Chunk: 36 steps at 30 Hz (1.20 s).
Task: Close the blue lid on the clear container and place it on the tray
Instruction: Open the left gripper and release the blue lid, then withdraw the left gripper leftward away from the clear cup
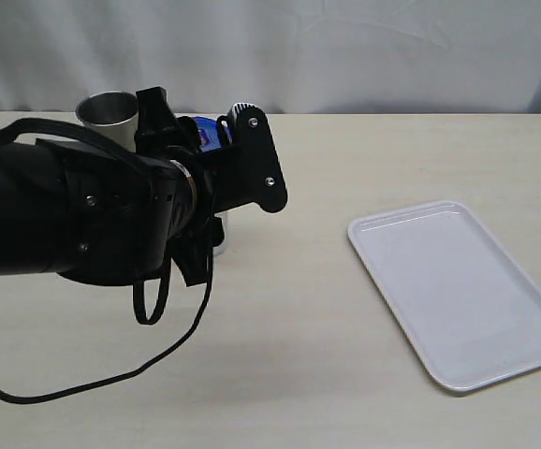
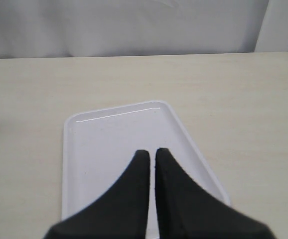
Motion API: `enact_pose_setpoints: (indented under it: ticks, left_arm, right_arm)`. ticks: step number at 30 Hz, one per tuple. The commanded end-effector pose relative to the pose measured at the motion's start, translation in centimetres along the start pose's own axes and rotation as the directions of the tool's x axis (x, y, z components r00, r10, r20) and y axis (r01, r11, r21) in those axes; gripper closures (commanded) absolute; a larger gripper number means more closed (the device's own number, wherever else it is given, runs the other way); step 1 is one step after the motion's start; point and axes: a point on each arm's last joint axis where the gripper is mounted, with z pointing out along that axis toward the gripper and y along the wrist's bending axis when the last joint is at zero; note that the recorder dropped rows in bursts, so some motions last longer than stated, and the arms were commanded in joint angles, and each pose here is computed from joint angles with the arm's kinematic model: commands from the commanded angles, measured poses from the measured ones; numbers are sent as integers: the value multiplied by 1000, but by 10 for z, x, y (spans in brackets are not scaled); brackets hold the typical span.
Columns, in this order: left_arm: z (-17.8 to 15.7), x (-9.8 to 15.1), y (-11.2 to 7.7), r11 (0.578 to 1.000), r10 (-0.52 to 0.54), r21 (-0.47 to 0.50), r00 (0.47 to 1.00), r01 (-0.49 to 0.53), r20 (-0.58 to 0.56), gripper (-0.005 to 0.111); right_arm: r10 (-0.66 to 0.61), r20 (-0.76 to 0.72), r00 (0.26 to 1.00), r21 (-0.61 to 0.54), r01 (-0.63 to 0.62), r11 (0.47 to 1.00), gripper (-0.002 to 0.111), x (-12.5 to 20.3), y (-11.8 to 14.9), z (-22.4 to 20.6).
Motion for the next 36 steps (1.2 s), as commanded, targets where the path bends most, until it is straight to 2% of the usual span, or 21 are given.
enact_pose_setpoints:
  ticks: [1, 5, 7, 8, 10, 12, 13, 14, 15, 17, 20, 21, 25, 29, 32, 36]
  left_arm:
    - [-8, 3, 4, 998, -61, -8, 998, 61, -15, 34]
    - [-37, 9, 27, 987, -158, -27, 986, 159, 50, 34]
    - [-57, 20, 37, 962, -272, 1, 962, 272, 34, 34]
    - [-67, 28, 38, 937, -345, 48, 939, 345, -16, 34]
    - [-82, 44, 34, 904, -412, 106, 910, 415, -48, 34]
    - [-86, 60, 31, 870, -489, 78, 872, 487, 16, 41]
    - [-86, 72, 29, 814, -580, 17, 812, 580, 63, 51]
    - [-85, 78, 30, 778, -624, -11, 774, 628, 104, 59]
    - [-80, 84, 27, 725, -684, 35, 714, 687, 148, 68]
    - [-71, 88, 27, 703, -710, 125, 680, 700, 181, 80]
    - [-54, 103, 38, 629, -777, 197, 599, 752, 196, 103]
    - [-49, 111, 45, 600, -799, 204, 566, 773, 204, 107]
    - [-39, 136, 69, 517, -849, 256, 450, 817, 279, 107]
    - [-30, 153, 86, 500, -851, 412, 346, 762, 394, 107]
    - [-12, 168, 88, 471, -869, 496, 287, 730, 402, 107]
    - [19, 185, 79, 534, -838, 510, 344, 674, 423, 107]
  right_arm:
    - [1, 5, 1000, 0, -1, 1000, 104, 0, 0, 0]
    - [1, 5, 1000, 0, -1, 1000, 104, 0, 0, 0]
    - [1, 5, 1000, 0, -1, 1000, 104, 0, 0, 0]
    - [1, 5, 1000, 0, -1, 1000, 104, 0, 0, 0]
    - [1, 5, 1000, 0, -1, 1000, 104, 0, 0, 0]
    - [1, 5, 1000, 0, -1, 1000, 104, 0, 0, 0]
    - [1, 5, 1000, 0, -1, 1000, 104, 0, 0, 0]
    - [1, 5, 1000, 0, -1, 1000, 104, 0, 0, 0]
    - [1, 5, 1000, 0, -1, 1000, 104, 0, 0, 0]
    - [1, 5, 1000, 0, -1, 1000, 104, 0, 0, 0]
    - [1, 5, 1000, 0, -1, 1000, 104, 0, 0, 0]
    - [1, 5, 1000, 0, -1, 1000, 104, 0, 0, 0]
    - [1, 5, 1000, 0, -1, 1000, 104, 0, 0, 0]
    - [1, 5, 1000, 0, -1, 1000, 104, 0, 0, 0]
    - [1, 5, 1000, 0, -1, 1000, 104, 0, 0, 0]
    - [1, 5, 1000, 0, -1, 1000, 104, 0, 0, 0]
